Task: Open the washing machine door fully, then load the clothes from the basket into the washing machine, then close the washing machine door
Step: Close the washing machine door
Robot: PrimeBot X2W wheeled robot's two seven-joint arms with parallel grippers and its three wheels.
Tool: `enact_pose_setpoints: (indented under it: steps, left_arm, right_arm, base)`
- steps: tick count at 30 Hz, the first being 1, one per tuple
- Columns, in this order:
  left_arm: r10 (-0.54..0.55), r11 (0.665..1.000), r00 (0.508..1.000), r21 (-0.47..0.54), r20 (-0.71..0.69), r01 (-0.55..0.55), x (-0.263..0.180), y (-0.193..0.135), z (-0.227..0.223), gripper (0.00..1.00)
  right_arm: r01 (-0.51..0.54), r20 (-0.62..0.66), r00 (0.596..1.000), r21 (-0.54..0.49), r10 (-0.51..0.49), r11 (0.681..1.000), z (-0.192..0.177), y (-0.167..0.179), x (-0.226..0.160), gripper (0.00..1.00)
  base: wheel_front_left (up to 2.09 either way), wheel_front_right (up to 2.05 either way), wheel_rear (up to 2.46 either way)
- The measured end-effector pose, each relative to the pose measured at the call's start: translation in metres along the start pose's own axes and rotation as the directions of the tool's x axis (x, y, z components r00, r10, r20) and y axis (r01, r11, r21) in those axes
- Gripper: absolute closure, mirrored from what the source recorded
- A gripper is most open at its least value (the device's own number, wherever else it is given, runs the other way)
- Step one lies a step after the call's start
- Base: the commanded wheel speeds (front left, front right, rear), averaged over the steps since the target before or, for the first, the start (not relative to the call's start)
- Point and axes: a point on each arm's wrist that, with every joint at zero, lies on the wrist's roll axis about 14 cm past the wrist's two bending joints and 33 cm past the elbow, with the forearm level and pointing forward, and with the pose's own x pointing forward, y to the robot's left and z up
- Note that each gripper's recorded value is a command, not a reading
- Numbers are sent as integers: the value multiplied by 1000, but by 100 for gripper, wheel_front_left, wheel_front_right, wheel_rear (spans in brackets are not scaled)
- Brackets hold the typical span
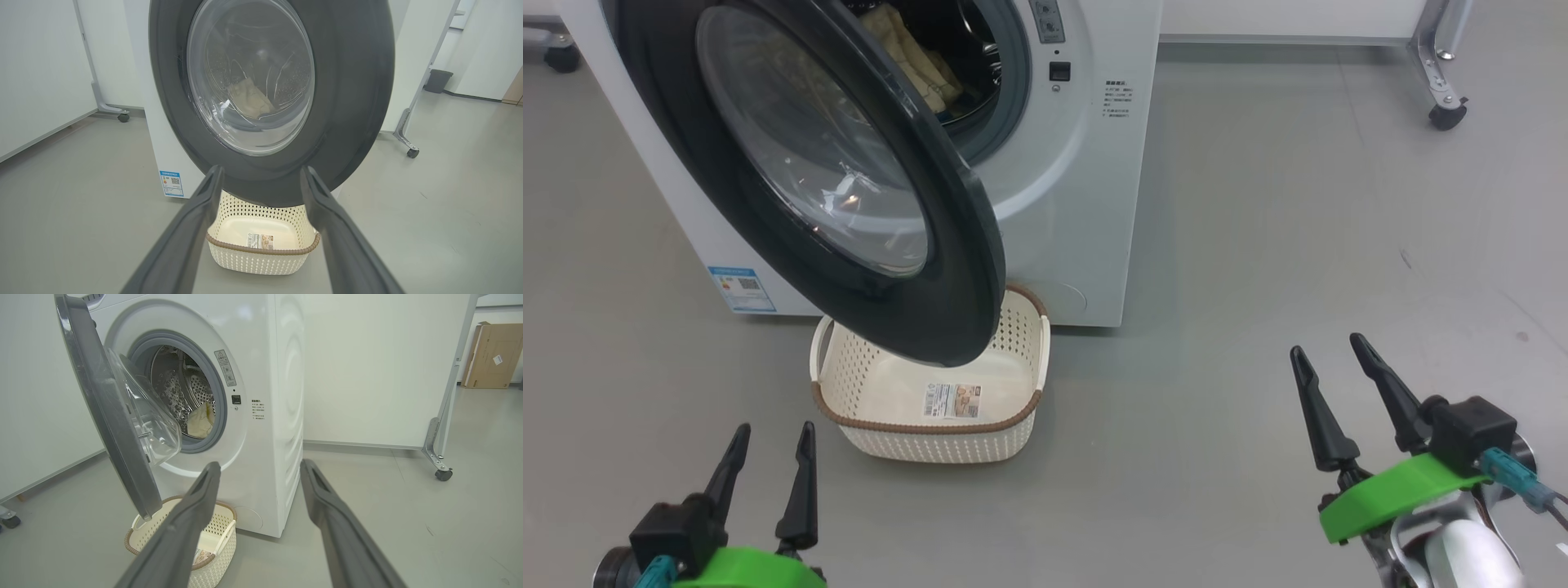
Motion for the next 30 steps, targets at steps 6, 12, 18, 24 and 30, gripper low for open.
enact_pose_setpoints:
  steps: [6,12,18,24,30]
  left_arm:
    - [2,1000,1000,-2,-9,-2,-1,0,-3,0]
    - [4,1000,1000,-3,-16,-4,-2,1,-5,0]
    - [2,1000,1000,-6,-19,-2,-1,-1,-6,0]
    - [0,1000,1000,-8,-25,0,0,-1,-8,0]
    - [-2,1000,1000,-9,-31,2,-1,-2,-11,0]
  right_arm:
    - [-2,0,1000,0,2,1000,0,1,0,0]
    - [-3,-1,1000,0,3,1000,0,1,0,0]
    - [-3,-5,1000,1,3,1000,-2,1,0,0]
    - [-1,-10,1000,1,1,1000,-3,0,0,0]
    - [-4,-15,1000,2,4,1000,-5,1,1,0]
  base:
    - [0,0,0]
    - [0,0,0]
    - [0,0,0]
    - [0,0,0]
    - [0,0,0]
